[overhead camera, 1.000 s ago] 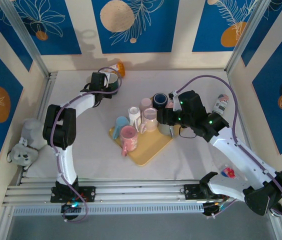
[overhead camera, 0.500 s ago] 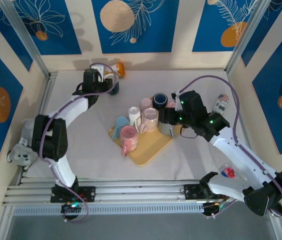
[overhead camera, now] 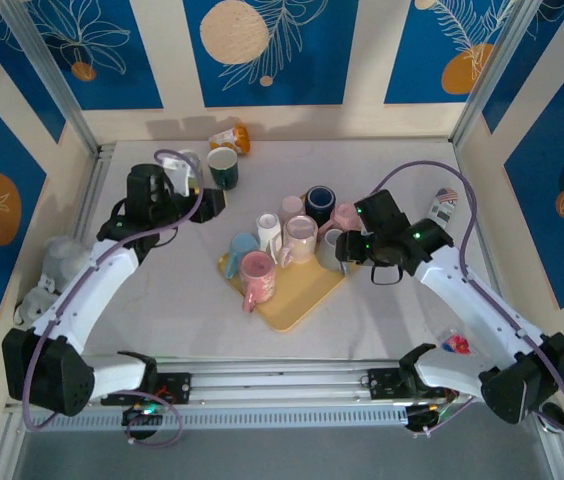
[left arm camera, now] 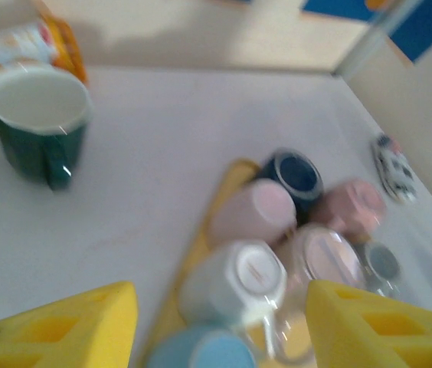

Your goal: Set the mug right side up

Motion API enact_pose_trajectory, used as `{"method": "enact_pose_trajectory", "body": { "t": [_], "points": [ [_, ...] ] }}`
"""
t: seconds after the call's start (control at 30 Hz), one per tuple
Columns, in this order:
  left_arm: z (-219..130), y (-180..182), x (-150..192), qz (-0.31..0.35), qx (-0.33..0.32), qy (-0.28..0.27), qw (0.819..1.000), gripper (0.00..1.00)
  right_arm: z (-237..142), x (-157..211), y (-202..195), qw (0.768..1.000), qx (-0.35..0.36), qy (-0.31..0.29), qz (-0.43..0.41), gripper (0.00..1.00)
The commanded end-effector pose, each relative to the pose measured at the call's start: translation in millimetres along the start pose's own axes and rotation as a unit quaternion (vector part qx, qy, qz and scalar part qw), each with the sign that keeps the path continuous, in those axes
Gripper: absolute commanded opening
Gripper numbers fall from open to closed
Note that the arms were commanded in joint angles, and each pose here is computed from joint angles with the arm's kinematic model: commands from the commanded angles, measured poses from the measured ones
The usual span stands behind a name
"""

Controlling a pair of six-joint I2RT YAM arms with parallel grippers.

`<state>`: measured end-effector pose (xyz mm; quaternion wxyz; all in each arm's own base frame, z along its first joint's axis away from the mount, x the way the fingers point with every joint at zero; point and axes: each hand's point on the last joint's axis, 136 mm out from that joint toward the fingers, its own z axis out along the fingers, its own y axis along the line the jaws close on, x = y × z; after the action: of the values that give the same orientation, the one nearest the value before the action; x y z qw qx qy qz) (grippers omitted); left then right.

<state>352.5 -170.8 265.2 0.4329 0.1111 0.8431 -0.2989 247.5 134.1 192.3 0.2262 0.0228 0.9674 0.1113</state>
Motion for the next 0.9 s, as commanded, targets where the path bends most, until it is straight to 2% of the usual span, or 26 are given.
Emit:
{"method": "enact_pose_trajectory", "body": {
  "t": [0.0,0.1,0.23,0.57,0.87],
  "points": [
    [-12.6,-32.8,34.8,0.000,0.085,0.070,0.994,0.61,11.2,10.6,-8.8,0.999,0.026,0.043,-0.003,0.54],
    [-17.2,-41.7,46.0,0.012,0.115,0.090,0.989,0.61,29.8,13.6,-4.9,0.997,0.017,0.058,-0.043,0.51],
    [-14.1,-34.6,55.9,0.013,0.103,0.092,0.990,0.61,44.7,6.3,2.1,0.996,-0.016,0.036,-0.081,0.44],
    [-8.5,-41.8,73.9,-0.006,0.146,0.100,0.984,0.61,80.4,3.5,-7.5,0.985,-0.015,0.044,-0.164,0.47],
    [-7.9,-42.0,78.5,-0.009,0.150,0.093,0.984,0.61,107.8,5.6,-9.9,0.981,-0.014,0.065,-0.184,0.45]
  ]
}}
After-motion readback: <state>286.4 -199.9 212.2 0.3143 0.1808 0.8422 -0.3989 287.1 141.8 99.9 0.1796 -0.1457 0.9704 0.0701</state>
